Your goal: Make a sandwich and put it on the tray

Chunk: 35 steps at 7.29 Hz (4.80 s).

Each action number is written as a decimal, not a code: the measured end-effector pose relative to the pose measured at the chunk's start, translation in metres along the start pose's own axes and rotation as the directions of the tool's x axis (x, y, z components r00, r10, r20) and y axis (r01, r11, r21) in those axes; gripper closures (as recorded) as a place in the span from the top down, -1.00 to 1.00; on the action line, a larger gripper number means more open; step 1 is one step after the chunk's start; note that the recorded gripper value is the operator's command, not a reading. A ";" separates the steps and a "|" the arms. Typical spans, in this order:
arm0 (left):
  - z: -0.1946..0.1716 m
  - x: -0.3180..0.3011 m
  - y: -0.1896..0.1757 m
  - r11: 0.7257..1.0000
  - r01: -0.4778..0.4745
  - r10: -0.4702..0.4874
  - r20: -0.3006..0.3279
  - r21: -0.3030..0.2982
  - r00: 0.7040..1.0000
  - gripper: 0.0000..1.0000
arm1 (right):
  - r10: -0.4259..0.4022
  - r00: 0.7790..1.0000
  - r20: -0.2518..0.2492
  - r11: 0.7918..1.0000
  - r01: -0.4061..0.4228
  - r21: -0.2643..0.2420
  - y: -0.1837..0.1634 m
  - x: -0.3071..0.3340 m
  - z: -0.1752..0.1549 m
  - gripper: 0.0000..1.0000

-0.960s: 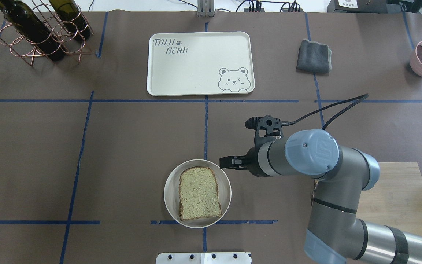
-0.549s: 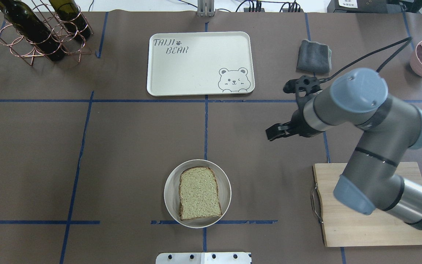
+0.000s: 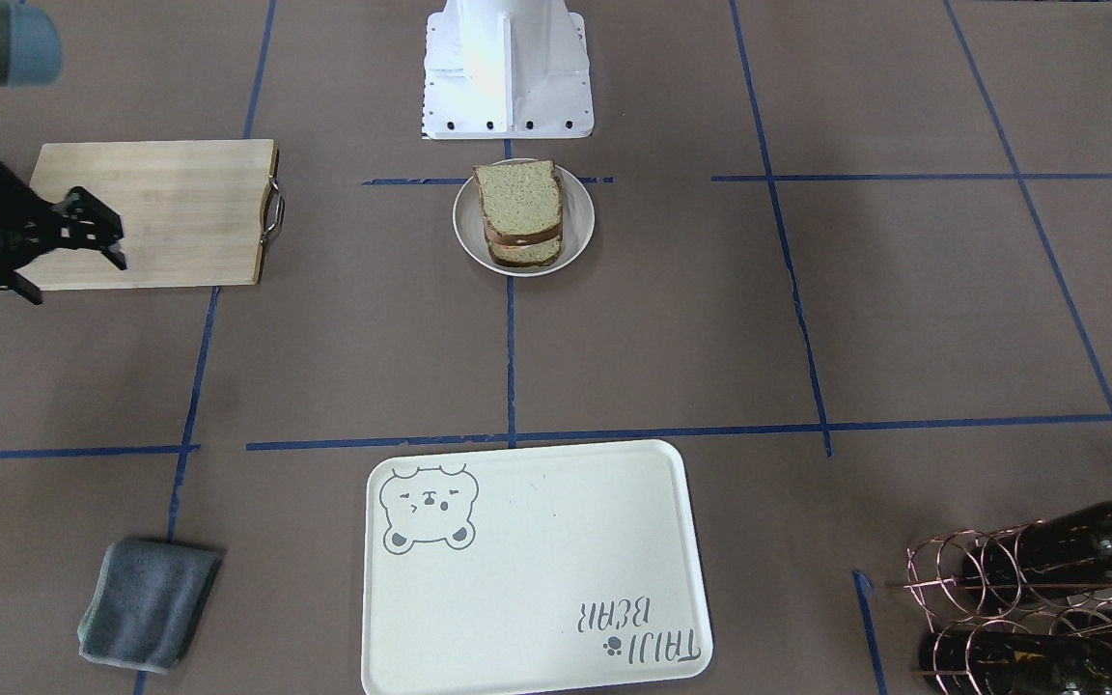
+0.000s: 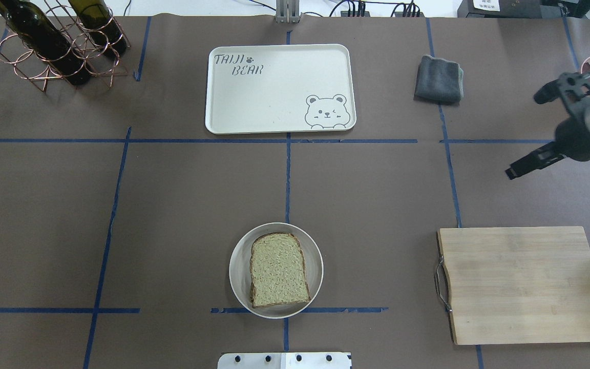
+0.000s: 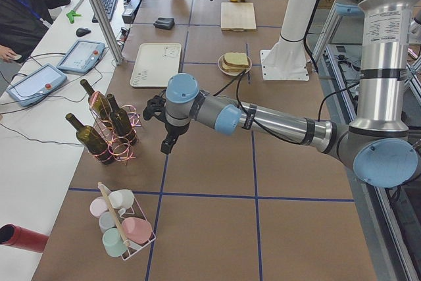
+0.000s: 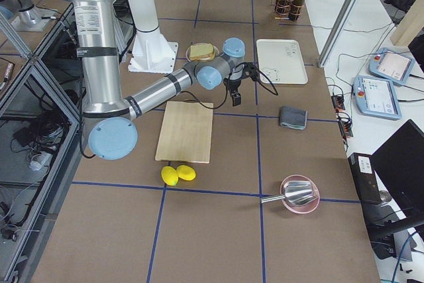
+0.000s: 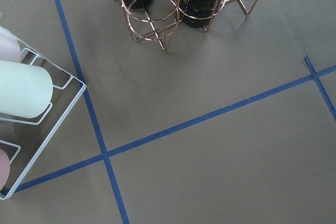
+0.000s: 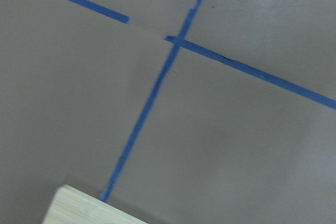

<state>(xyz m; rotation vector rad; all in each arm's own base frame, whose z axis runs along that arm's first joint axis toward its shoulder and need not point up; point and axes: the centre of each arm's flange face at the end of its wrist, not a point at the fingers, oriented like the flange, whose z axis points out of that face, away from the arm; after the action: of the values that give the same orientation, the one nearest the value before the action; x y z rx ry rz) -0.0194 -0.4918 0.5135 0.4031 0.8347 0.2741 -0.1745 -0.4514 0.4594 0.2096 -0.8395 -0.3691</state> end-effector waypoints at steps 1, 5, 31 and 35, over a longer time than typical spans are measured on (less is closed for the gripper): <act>0.000 0.012 -0.005 0.999 -0.026 0.027 -0.019 0.031 0.999 1.00 | -0.004 1.000 -0.019 1.000 0.004 -0.013 0.032 0.046 -0.010 1.00; 0.065 0.137 -0.026 0.992 0.114 -0.103 -0.177 0.049 0.979 1.00 | 0.119 0.990 -0.080 0.992 -0.122 -0.036 0.143 0.153 -0.036 1.00; 0.252 0.577 0.050 0.882 0.434 -0.469 -0.267 -0.183 0.842 -1.00 | 0.238 0.970 -0.040 0.970 -0.240 -0.050 0.182 0.226 -0.085 1.00; 0.240 0.580 0.047 0.884 0.428 -0.466 -0.289 -0.188 0.836 -1.00 | 0.238 0.970 -0.040 0.969 -0.240 -0.050 0.182 0.226 -0.085 1.00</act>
<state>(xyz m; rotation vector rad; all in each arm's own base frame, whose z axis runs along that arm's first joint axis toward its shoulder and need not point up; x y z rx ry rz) 0.5332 -0.2810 0.2968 0.0391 1.2082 -0.0544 0.0704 -0.3718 0.6177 0.0623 -0.8105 -0.1609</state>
